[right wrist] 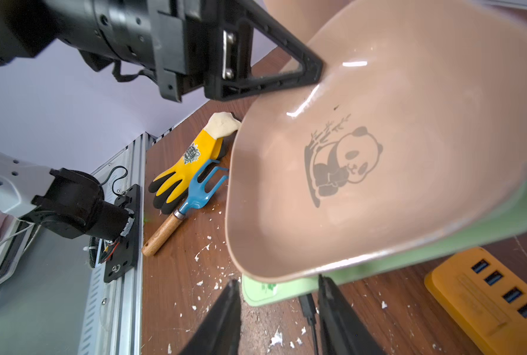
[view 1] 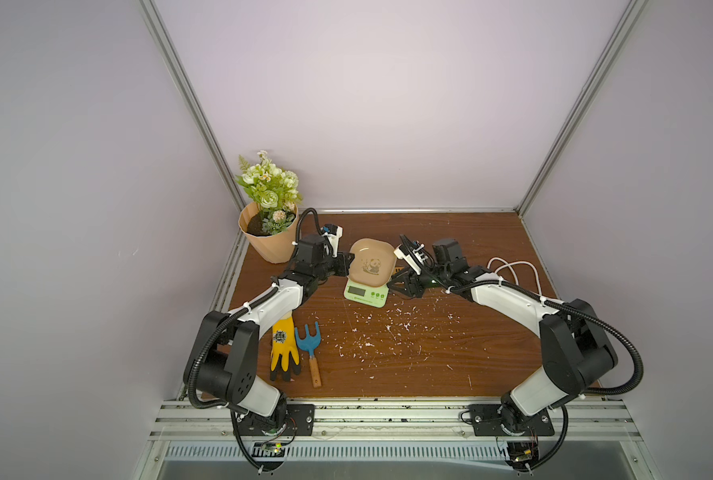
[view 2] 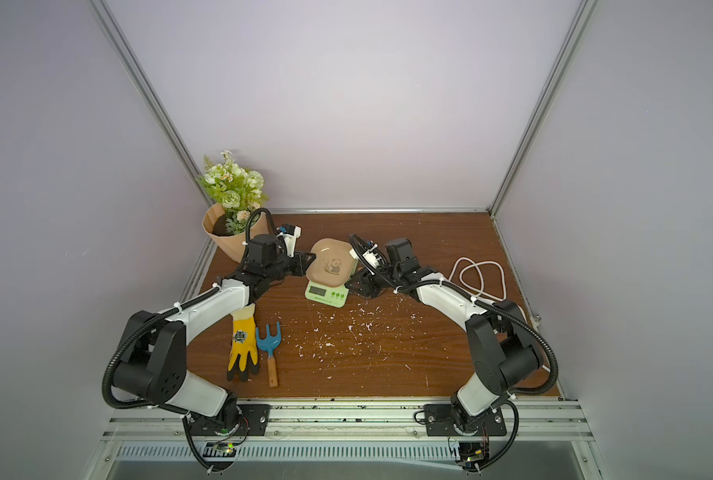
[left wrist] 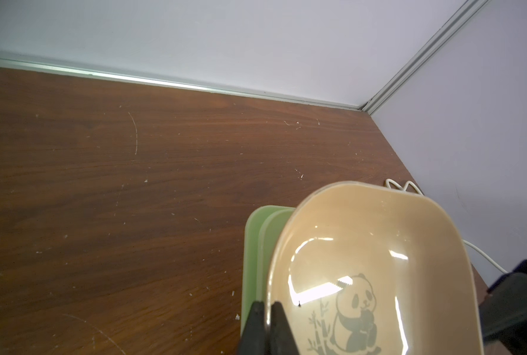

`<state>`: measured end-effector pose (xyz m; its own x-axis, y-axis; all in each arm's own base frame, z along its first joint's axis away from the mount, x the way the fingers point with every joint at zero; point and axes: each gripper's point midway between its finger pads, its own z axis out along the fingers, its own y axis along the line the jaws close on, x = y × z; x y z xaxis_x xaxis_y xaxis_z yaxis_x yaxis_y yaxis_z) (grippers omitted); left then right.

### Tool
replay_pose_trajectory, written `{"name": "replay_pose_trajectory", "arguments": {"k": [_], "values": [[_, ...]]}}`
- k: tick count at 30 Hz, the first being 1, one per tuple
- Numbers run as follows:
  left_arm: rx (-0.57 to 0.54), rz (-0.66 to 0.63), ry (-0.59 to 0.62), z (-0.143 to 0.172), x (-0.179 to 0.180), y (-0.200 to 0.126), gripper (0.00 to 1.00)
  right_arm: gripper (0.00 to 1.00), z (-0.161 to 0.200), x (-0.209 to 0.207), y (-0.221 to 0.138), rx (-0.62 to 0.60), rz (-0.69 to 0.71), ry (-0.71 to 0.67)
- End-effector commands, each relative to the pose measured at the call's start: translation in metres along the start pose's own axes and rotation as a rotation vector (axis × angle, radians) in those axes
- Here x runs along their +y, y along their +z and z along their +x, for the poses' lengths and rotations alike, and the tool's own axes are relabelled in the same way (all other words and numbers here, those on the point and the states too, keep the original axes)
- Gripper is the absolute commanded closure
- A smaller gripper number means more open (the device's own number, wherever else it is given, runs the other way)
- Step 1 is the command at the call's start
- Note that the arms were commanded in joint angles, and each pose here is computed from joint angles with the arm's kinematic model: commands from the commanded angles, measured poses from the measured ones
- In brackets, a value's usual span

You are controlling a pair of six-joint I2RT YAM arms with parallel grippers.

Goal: Charge the electronic scale
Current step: Insert the charging cable into the electronic scale, then place the electronic scale at the center of the board.

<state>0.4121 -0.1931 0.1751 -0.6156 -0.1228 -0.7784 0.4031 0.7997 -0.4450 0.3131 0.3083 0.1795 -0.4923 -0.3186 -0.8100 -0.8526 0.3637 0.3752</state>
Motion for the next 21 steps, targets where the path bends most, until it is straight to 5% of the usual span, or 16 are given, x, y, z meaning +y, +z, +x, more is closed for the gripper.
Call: {"name": "replay_pose_trajectory", "arguments": {"k": [1, 13, 21], "values": [[-0.062, 0.021, -0.024, -0.025, -0.012, 0.001, 1.00, 0.56, -0.018, 0.007, -0.011, -0.051, 0.021, -0.073], [-0.003, -0.155, -0.249, 0.007, 0.034, 0.023, 1.00, 0.59, -0.031, -0.002, -0.035, -0.141, 0.109, -0.063], [0.026, -0.233, -0.289, 0.021, 0.032, 0.037, 1.00, 0.59, -0.031, -0.015, -0.043, -0.160, 0.146, -0.010]]}}
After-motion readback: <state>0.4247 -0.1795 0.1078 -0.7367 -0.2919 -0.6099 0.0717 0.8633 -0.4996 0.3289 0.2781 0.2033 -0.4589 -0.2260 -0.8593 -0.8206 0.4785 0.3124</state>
